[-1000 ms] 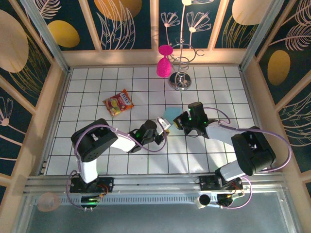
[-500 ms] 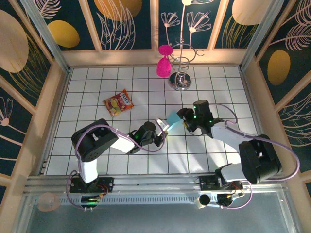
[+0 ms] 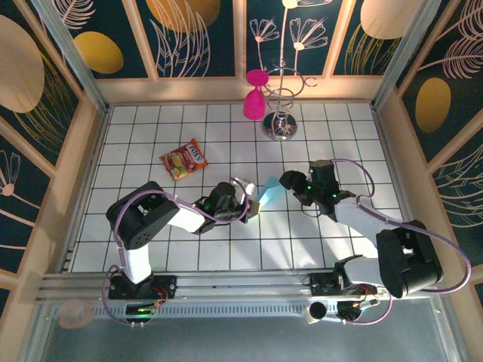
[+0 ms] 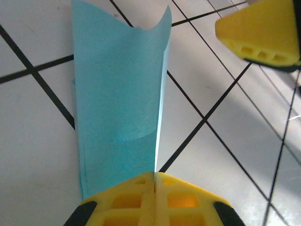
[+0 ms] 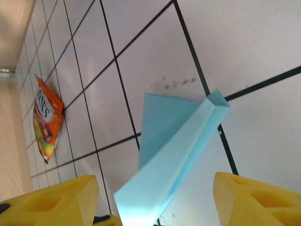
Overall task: Fold a paper plane with a square sheet of paper (pick it up from the middle)
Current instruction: Fold the wing for the fifth time at the center of the table.
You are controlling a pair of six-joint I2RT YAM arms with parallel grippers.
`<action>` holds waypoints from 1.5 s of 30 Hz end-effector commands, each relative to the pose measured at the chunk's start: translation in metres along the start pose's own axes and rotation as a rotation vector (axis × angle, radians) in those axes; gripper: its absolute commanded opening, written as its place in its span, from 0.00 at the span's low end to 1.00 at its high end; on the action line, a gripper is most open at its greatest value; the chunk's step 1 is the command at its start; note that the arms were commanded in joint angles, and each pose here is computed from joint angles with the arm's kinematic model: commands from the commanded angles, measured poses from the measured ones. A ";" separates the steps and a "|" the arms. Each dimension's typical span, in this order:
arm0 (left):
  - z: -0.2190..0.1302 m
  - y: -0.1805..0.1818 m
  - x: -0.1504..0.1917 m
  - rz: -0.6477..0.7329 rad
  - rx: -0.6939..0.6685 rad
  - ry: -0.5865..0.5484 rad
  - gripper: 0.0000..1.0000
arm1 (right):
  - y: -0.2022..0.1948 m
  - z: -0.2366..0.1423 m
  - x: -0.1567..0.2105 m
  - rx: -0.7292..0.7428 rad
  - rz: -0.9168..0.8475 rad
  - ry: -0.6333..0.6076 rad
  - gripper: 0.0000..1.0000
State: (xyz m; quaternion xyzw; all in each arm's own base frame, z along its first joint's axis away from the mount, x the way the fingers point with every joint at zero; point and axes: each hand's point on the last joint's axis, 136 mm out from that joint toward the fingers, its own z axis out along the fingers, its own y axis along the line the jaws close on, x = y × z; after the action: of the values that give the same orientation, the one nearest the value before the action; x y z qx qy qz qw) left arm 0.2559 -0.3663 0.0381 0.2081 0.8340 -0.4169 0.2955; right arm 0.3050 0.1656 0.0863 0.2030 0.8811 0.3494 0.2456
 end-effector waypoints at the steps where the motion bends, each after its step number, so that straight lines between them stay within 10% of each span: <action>1: -0.002 -0.017 -0.006 -0.130 0.090 0.011 0.00 | 0.010 -0.002 0.002 -0.074 -0.097 0.006 0.66; 20: -0.001 -0.016 -0.010 -0.511 0.218 0.068 0.00 | -0.004 0.019 0.034 -0.089 -0.138 0.158 0.65; 45: -0.002 0.005 -0.001 -0.674 0.194 0.058 0.00 | -0.015 0.054 0.051 0.069 -0.167 0.245 0.56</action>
State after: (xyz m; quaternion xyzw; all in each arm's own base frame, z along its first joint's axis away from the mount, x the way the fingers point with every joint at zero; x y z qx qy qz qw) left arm 0.2566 -0.3661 0.0400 -0.0320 0.8233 -0.5588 0.0944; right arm 0.2909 0.2103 0.0329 0.0951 0.9208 0.3424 0.1608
